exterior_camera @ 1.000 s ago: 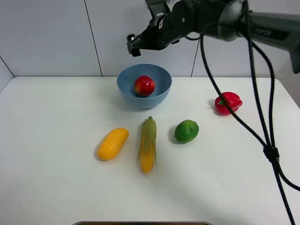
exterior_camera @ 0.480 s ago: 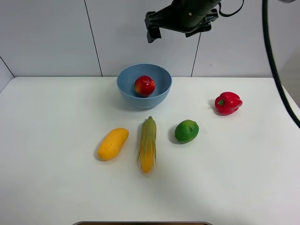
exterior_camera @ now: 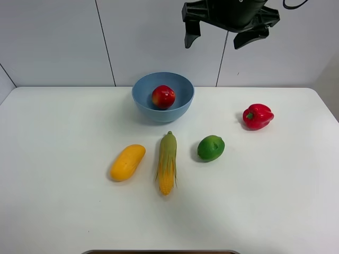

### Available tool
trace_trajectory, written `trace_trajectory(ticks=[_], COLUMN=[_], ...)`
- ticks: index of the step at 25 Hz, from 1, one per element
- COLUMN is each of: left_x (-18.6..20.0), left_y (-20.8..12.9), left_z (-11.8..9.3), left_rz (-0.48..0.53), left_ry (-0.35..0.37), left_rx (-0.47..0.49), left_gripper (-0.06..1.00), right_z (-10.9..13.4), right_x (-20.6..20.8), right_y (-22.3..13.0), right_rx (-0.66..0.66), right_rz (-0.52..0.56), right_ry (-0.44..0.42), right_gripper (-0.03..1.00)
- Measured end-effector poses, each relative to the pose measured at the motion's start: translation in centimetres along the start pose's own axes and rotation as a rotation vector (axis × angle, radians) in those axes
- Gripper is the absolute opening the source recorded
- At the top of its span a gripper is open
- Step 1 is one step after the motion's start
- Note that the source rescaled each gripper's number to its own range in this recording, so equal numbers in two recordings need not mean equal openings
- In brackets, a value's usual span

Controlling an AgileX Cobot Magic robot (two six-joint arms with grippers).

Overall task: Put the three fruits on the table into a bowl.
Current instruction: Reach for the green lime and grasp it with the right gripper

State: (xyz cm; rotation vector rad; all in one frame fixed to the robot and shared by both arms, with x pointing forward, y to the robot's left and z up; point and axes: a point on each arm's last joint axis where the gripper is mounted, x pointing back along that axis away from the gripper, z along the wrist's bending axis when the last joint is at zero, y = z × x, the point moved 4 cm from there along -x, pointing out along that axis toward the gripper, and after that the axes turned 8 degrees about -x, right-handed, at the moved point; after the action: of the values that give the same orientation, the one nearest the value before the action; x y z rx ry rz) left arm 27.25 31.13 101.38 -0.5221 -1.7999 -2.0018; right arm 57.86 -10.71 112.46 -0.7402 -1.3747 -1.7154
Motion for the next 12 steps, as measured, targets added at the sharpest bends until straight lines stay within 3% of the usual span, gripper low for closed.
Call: trace_trajectory(ticks=[12], left_x=[0.0], left_y=[0.0], left_z=[0.0], left_rz=[0.0], left_ry=[0.0], left_rx=[0.0], left_gripper=[1.0], right_z=[-3.6], right_x=[-0.5], right_y=[-6.3], right_rx=[-0.25], right_rz=[0.071], right_ry=[-0.051], right_gripper=[1.0])
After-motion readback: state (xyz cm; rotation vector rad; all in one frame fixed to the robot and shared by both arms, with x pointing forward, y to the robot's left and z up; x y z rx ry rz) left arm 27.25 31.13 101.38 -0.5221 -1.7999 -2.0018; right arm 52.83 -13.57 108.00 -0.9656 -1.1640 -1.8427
